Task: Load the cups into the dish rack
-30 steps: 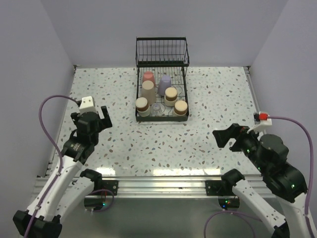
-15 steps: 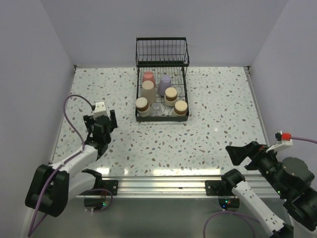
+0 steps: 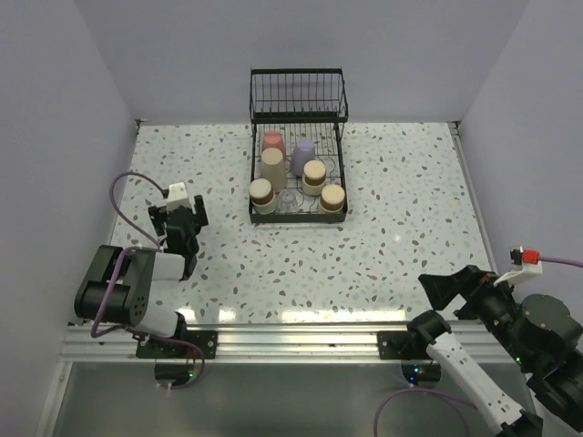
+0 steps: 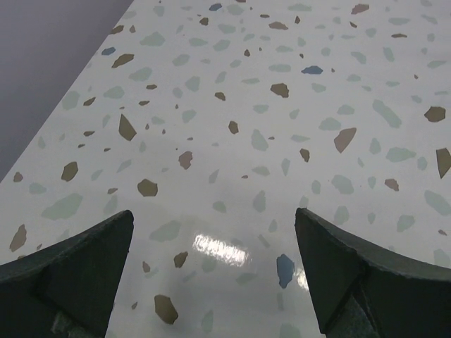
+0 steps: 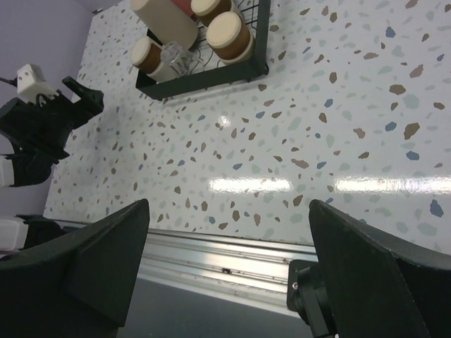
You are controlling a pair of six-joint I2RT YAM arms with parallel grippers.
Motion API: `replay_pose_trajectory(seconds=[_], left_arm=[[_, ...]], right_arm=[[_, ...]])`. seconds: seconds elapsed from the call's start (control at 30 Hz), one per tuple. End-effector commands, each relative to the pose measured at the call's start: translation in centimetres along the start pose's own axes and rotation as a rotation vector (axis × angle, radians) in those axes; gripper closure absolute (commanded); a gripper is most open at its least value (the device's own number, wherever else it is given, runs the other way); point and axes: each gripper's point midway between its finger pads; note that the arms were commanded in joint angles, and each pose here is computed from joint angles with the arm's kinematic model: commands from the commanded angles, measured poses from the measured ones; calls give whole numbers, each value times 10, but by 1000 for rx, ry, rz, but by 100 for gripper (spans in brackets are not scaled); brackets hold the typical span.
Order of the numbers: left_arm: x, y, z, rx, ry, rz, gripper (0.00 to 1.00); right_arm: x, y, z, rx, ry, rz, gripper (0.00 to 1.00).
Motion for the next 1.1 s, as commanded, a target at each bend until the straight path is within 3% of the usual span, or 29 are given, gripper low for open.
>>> replay_pose_trajectory(seconds=[0.0,0.03,0.13,0.23,0.27,0.3,0.67,0.93,1.07], left_arm=[[59,1,-21,-3,-196,85,0],[51,-5,-23,-31,-149,66,0],[44,-9,-18,-68,-152,40,0],[46,-17,1,-159,-235,17,0],[57,-17,8,-174,-311,40,0],[38,-15,19,-185,-303,34,0],[49,-8,13,-137,-326,41,0],[49,-8,13,-139,-325,42,0],[49,-8,13,-138,-326,41,0]], right_arm=[[6,1,-11,-32,-12,-7,2],[6,2,-12,-31,-12,-3,2],[7,4,-17,-22,-10,13,2],[6,7,-21,-5,-17,13,2],[6,8,-23,3,-21,12,2],[4,8,-25,9,-16,12,2],[0,24,-39,46,46,43,2],[-15,31,-40,91,99,-47,2],[-14,56,-41,242,85,-26,2]])
Point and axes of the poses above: each gripper's point midway between its finger pads, its own z axis back along the fingers, its own y axis along the line the jaws close on, x = y × z, and after that the axes turned 8 degrees about -z, right-handed
